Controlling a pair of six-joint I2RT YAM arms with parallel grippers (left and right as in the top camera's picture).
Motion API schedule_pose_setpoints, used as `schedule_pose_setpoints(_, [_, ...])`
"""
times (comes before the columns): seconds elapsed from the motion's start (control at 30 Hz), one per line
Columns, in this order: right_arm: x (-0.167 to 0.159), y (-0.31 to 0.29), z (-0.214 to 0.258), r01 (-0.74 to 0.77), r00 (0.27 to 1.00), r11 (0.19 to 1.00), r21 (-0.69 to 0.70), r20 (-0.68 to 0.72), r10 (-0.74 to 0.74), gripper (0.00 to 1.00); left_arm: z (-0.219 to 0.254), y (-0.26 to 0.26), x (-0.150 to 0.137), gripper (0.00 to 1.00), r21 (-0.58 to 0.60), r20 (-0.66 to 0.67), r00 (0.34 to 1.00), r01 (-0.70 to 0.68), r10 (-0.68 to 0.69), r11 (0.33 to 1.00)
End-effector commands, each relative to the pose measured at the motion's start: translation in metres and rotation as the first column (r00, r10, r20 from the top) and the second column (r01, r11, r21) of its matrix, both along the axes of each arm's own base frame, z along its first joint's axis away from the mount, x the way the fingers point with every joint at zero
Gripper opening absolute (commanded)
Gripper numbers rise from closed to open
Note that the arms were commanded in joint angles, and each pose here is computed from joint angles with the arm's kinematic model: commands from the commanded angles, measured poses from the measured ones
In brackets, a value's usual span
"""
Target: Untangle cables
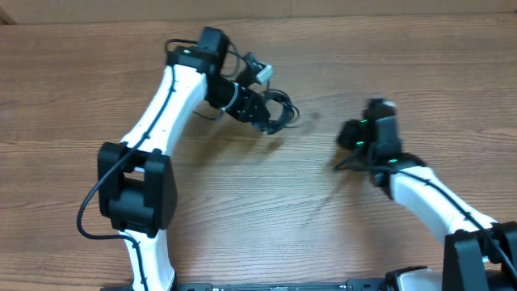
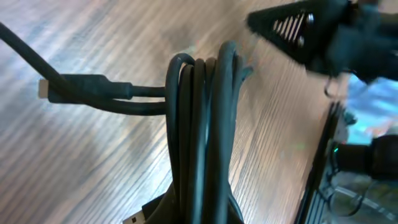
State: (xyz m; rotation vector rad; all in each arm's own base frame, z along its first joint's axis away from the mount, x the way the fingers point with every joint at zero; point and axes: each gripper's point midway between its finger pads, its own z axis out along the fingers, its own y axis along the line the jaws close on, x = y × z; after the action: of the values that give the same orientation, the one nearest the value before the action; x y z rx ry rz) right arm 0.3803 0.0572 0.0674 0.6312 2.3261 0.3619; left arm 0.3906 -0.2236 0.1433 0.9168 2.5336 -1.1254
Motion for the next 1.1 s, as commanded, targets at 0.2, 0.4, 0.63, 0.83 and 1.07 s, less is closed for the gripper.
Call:
schedule_pose_setpoints(0.2, [0.005,0.027,0.018,-0.232,0.971,0.965,0.123,0.082,0.223,0.31,0.031,0.004,0.007,0.04,-0.202,0.030,0.999,0.023,-0.017,0.979])
schedule_pose_setpoints(0.4, [0.001,0.101,0.078,-0.679,0.684,0.732,0.048,0.401,0.609,0.69,0.031,-0.003,0.003,0.04,-0.203,0.030,0.999,0.039,-0.033,0.978])
schedule_pose_setpoints(0.63, [0.006,0.121,0.097,-0.689,0.626,0.724,-0.036,0.473,0.620,0.67,0.031,-0.017,-0.005,0.04,-0.202,0.027,0.997,0.073,-0.069,0.977])
schedule_pose_setpoints(0.83, [0.006,0.131,0.096,-0.680,0.626,0.730,-0.062,0.467,0.624,0.60,0.031,-0.027,-0.012,0.04,-0.202,0.028,0.995,0.100,-0.096,0.974])
schedule_pose_setpoints(1.07, [0.004,0.135,0.097,-0.687,0.620,0.724,-0.063,0.469,0.630,0.30,0.031,-0.034,-0.017,0.04,-0.203,0.026,0.993,0.119,-0.117,0.972])
